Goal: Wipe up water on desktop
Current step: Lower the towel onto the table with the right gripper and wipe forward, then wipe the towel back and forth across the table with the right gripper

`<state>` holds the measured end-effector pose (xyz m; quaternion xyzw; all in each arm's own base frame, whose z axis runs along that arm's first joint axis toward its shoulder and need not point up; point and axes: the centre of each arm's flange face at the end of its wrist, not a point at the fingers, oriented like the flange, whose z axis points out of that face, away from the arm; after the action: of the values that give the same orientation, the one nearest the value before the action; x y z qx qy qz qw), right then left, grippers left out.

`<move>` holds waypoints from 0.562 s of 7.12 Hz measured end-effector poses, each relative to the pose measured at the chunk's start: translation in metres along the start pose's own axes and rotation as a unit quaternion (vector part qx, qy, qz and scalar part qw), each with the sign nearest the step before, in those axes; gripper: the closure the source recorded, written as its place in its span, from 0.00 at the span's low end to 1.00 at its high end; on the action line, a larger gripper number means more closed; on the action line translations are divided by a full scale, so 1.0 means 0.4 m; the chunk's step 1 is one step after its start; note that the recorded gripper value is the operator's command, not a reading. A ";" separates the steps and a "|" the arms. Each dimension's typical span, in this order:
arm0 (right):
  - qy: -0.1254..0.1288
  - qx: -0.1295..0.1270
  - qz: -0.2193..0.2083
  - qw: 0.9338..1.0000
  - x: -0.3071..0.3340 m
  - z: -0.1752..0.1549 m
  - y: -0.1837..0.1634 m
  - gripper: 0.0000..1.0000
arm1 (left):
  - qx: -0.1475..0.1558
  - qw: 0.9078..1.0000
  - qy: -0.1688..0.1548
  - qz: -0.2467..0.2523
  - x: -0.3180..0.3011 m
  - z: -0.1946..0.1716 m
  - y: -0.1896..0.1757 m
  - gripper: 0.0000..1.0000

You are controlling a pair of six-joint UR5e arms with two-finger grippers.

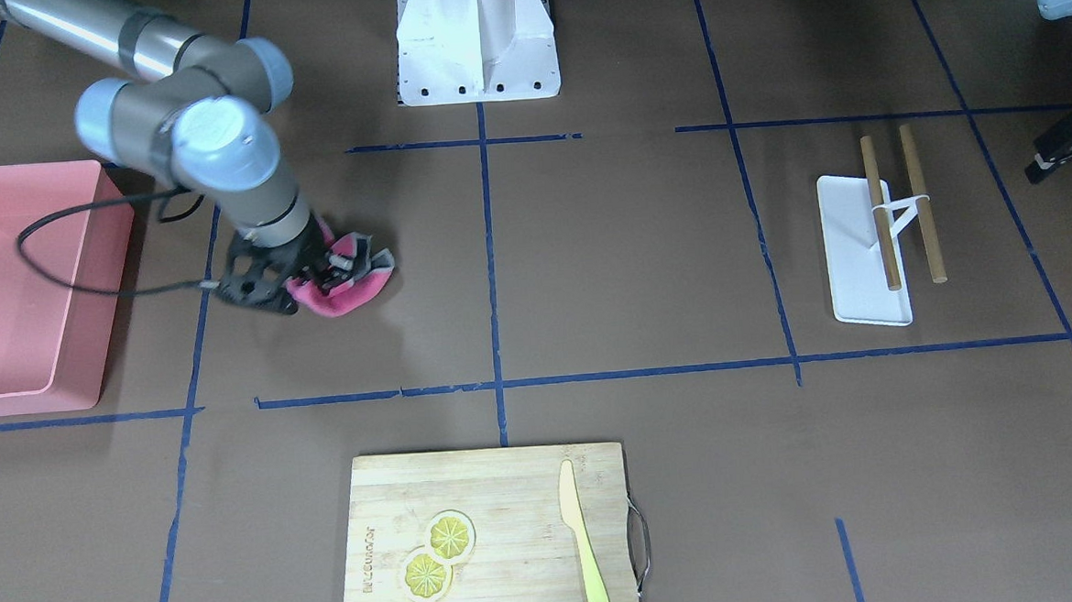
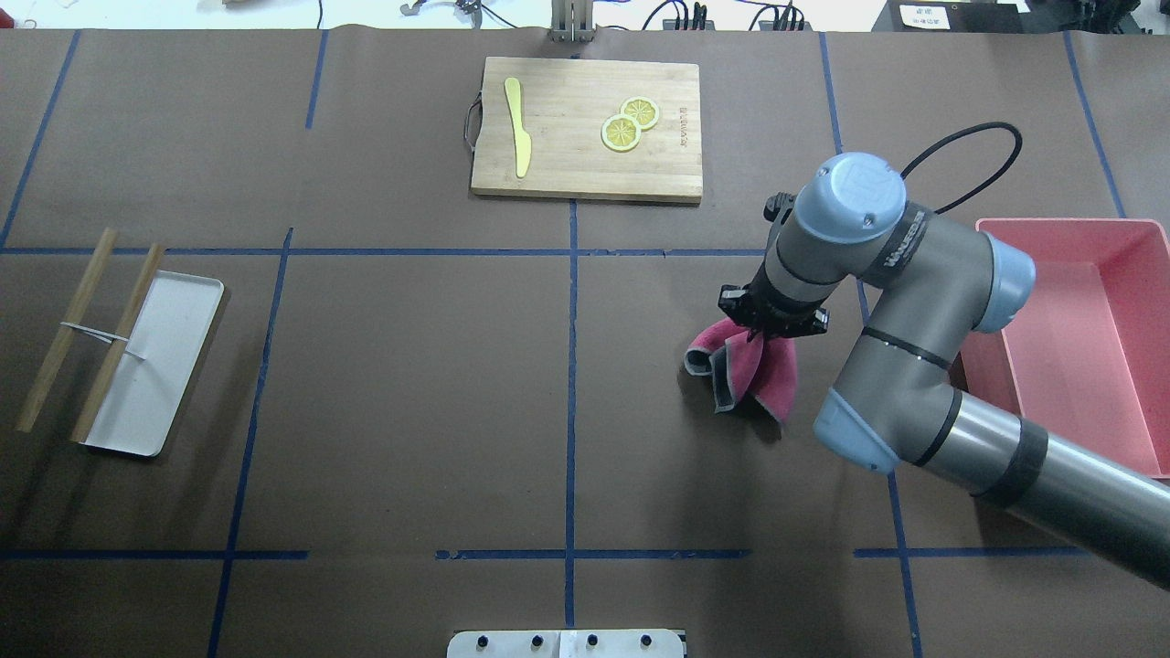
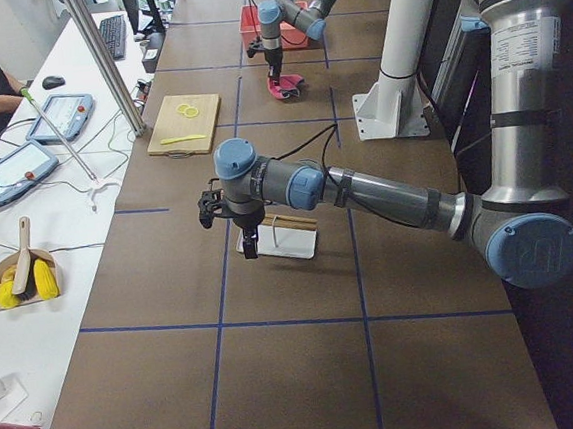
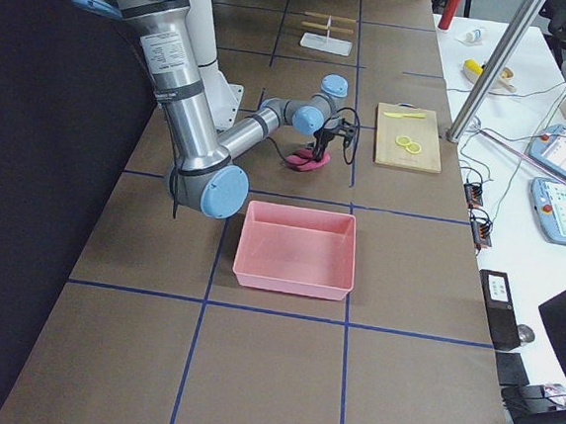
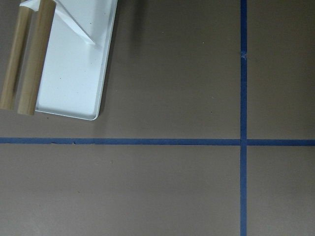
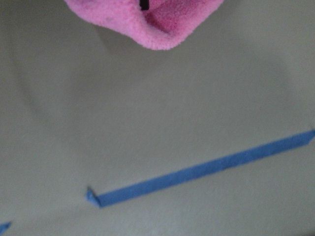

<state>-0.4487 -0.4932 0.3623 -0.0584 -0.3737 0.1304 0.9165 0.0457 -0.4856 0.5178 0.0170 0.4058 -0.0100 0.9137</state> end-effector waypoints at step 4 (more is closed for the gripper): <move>-0.007 -0.014 0.005 1.000 0.096 -0.051 -0.157 1.00 | 0.000 1.000 0.001 0.000 0.003 0.000 -0.006 0.00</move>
<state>-0.3960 -0.5428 0.3864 -0.0724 -0.3818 0.1302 0.9122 0.0462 -0.4879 0.5169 0.0176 0.4065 -0.0098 0.9134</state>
